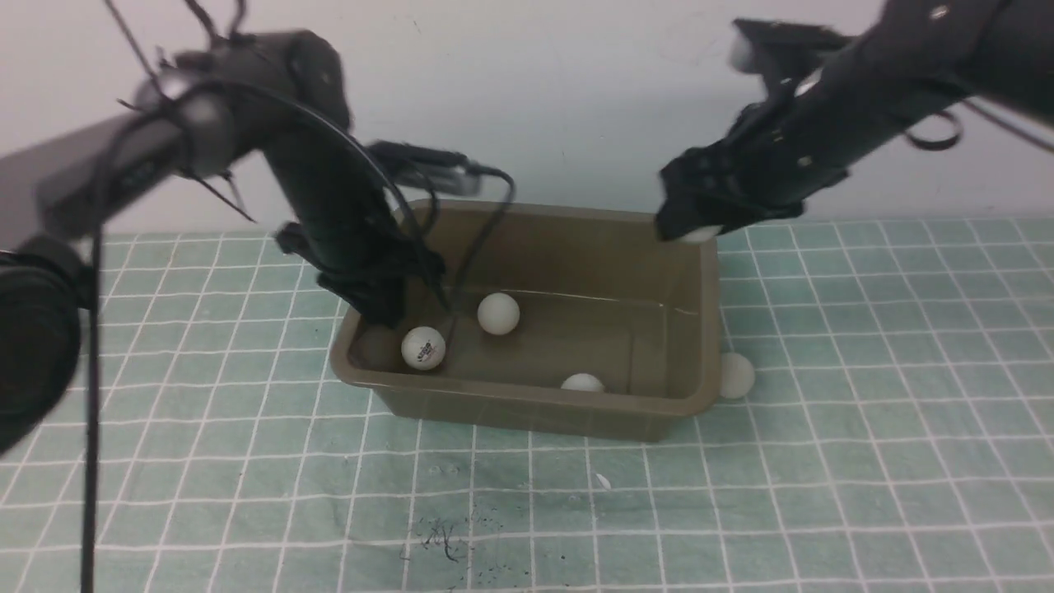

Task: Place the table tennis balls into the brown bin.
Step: 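Release the ping pong ball into the bin and lift the gripper away, then reach for and grasp a ping pong ball on the table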

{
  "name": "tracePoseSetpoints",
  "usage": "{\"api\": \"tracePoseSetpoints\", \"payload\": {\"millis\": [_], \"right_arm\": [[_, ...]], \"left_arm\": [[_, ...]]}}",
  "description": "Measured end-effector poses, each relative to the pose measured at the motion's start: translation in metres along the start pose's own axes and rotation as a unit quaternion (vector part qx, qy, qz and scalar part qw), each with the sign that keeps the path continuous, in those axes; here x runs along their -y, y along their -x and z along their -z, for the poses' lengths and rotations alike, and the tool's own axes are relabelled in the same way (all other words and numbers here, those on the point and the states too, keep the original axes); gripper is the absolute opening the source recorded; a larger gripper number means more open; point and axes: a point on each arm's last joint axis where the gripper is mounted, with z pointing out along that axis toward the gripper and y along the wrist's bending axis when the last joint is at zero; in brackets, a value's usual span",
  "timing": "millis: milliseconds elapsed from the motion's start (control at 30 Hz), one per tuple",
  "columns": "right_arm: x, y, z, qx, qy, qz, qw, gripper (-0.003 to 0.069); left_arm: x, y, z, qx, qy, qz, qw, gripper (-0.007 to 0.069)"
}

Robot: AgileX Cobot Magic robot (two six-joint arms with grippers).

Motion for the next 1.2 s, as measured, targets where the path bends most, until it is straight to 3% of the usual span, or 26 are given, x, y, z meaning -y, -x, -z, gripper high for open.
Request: {"api": "tracePoseSetpoints", "payload": {"millis": [100,167,267,333,367,433,500,533,633,767,967,1033,1067,1100,1200], "right_arm": [[-0.011,0.002,-0.019,-0.023,-0.010,0.027,0.999,0.0568],[-0.009,0.001,-0.017,-0.041,-0.043,0.035,0.998,0.0606],[0.007,-0.002,-0.004,-0.070,-0.115,0.043,0.990,0.0591],[0.032,-0.008,0.009,-0.099,-0.178,0.018,0.979,0.0536],[0.032,-0.008,0.010,-0.099,-0.178,0.018,0.979,0.0530],[0.060,-0.020,0.013,-0.122,-0.205,-0.024,0.971,0.0479],[0.074,-0.034,0.006,-0.144,-0.198,-0.054,0.968,0.0459],[0.081,-0.047,-0.005,-0.155,-0.173,-0.079,0.969,0.0452],[0.076,-0.061,-0.028,-0.128,-0.104,-0.099,0.981,0.0459],[0.074,-0.060,-0.044,-0.089,-0.062,-0.109,0.988,0.0476],[0.084,-0.069,-0.080,-0.097,-0.050,-0.128,0.986,0.0480],[0.088,-0.074,-0.090,-0.109,-0.050,-0.128,0.984,0.0455],[0.089,-0.074,-0.091,-0.114,-0.052,-0.121,0.985,0.0373],[0.089,-0.073,-0.088,-0.119,-0.055,-0.114,0.985,0.0349],[0.088,-0.061,-0.060,-0.128,-0.080,-0.103,0.983,0.0361]], "left_arm": [[-0.019,-0.006,0.044,0.046,0.001,0.030,0.998,0.0001],[-0.024,-0.012,0.071,0.074,0.008,0.037,0.996,-0.0005],[-0.031,-0.026,0.115,0.119,0.026,0.047,0.991,-0.0005],[-0.040,-0.043,0.143,0.144,0.038,0.064,0.987,-0.0005],[-0.041,-0.044,0.145,0.146,0.039,0.066,0.986,-0.0005],[-0.055,-0.066,0.158,0.148,0.048,0.094,0.983,-0.0005],[-0.065,-0.078,0.157,0.138,0.050,0.113,0.983,-0.0005],[-0.077,-0.094,0.151,0.121,0.050,0.136,0.982,-0.0005],[-0.084,-0.107,0.134,0.090,0.033,0.159,0.983,-0.0005],[-0.082,-0.110,0.121,0.078,0.016,0.162,0.984,-0.0005],[-0.078,-0.107,0.120,0.089,0.003,0.154,0.984,-0.0005],[-0.078,-0.107,0.120,0.089,0.003,0.152,0.984,-0.0005],[-0.078,-0.107,0.120,0.088,0.001,0.151,0.985,-0.0005],[-0.077,-0.107,0.120,0.087,0.000,0.151,0.985,-0.0005],[-0.076,-0.109,0.121,0.081,-0.002,0.149,0.985,-0.0005]]}}
